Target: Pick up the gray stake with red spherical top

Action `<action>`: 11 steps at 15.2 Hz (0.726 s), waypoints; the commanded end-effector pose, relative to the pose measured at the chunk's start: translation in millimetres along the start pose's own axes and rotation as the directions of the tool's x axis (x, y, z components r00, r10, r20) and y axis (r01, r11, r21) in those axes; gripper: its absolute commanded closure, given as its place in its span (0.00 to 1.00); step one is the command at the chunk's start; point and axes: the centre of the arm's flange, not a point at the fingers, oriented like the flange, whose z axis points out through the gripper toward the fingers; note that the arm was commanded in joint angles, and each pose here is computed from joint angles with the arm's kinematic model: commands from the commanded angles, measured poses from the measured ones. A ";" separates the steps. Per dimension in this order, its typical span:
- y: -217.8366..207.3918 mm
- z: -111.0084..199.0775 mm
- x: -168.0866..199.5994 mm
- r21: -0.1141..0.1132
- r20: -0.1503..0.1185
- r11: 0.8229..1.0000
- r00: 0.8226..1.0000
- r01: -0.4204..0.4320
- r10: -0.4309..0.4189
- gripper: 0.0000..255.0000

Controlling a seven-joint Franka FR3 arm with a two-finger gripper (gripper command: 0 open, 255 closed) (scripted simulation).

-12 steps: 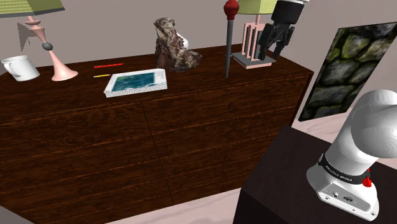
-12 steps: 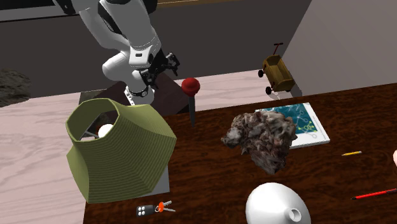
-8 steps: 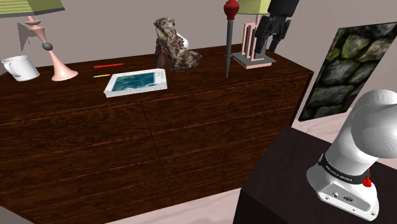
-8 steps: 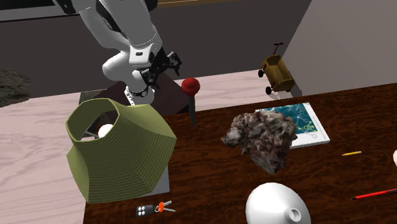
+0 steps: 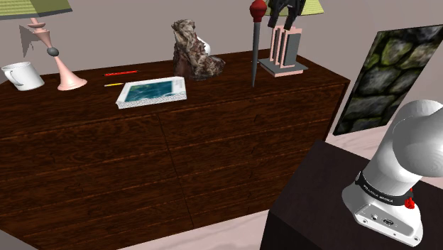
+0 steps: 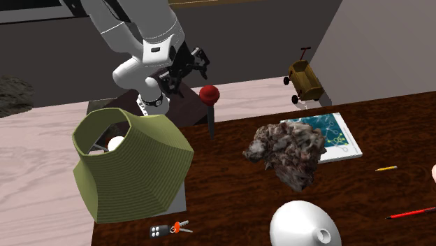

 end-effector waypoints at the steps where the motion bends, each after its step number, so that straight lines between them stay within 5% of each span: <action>1: -0.9 -16.4 20.4 0.009 -0.010 1.000 1.000 0.014 -0.014 0.00; 8: -8.3 -75.0 85.7 0.039 -0.043 0.997 0.997 0.060 -0.058 0.00; 11: -6.4 -67.1 86.5 0.040 -0.045 0.997 0.997 0.061 -0.060 0.00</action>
